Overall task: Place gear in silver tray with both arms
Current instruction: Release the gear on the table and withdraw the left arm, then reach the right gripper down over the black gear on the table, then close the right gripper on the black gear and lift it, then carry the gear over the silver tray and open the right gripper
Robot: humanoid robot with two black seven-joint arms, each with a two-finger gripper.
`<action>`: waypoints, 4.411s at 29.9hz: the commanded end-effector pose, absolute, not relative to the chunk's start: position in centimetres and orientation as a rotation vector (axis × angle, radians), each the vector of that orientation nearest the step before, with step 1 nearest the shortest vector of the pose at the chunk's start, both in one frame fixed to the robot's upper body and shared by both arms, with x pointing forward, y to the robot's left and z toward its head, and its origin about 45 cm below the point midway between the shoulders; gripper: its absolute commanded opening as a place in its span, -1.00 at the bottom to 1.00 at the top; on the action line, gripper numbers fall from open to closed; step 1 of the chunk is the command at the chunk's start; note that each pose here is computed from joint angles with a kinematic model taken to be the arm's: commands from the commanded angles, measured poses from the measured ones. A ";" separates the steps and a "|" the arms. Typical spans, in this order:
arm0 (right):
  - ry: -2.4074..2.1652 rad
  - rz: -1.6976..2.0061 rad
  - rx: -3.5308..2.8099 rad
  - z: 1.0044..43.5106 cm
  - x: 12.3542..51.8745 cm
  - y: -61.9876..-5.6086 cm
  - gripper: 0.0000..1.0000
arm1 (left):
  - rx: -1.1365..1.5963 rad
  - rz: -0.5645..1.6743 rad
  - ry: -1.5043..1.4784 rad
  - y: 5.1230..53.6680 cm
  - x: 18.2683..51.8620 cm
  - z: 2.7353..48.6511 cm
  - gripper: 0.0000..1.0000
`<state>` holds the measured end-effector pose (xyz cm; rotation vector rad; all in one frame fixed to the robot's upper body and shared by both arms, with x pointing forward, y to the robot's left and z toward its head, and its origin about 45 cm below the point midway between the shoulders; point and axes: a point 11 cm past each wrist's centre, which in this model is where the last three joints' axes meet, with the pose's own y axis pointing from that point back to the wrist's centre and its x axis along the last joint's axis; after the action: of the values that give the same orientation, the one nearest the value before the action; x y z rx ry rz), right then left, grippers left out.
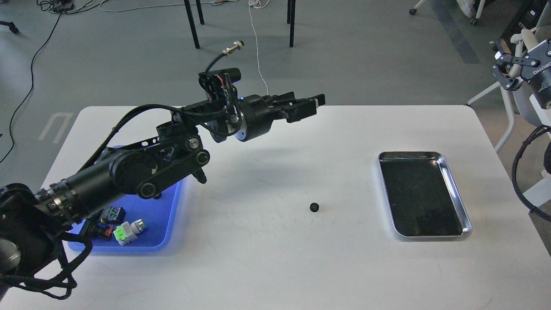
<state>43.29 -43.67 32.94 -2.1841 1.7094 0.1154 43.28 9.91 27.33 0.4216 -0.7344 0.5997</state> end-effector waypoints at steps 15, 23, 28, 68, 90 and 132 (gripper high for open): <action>1.231 -0.452 -2.993 37.0 47.8 -25.2 0.98 | -0.316 1.272 0.181 34.7 46.8 34.7 0.95; 0.536 -1.179 -3.491 33.9 45.5 -14.5 0.97 | -0.478 1.311 0.236 38.3 45.5 34.9 0.95; -0.108 -1.612 -3.602 29.7 42.6 -10.0 0.95 | -0.490 1.314 0.234 38.7 45.4 35.0 0.95; -1.374 -2.107 -3.436 15.1 37.2 -12.5 0.02 | -0.512 1.328 0.206 40.4 44.7 35.4 0.95; -1.371 -2.140 -3.419 15.7 37.5 -12.3 -0.71 | -0.502 1.344 0.192 41.2 44.5 35.6 0.95; -1.181 -2.022 -3.875 17.6 34.0 -37.7 -0.53 | -0.484 1.370 0.165 42.4 44.2 36.4 0.95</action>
<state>33.86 -37.92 17.65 1.5036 0.4586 0.7776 44.16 42.43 36.40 -0.4857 0.1637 1.3699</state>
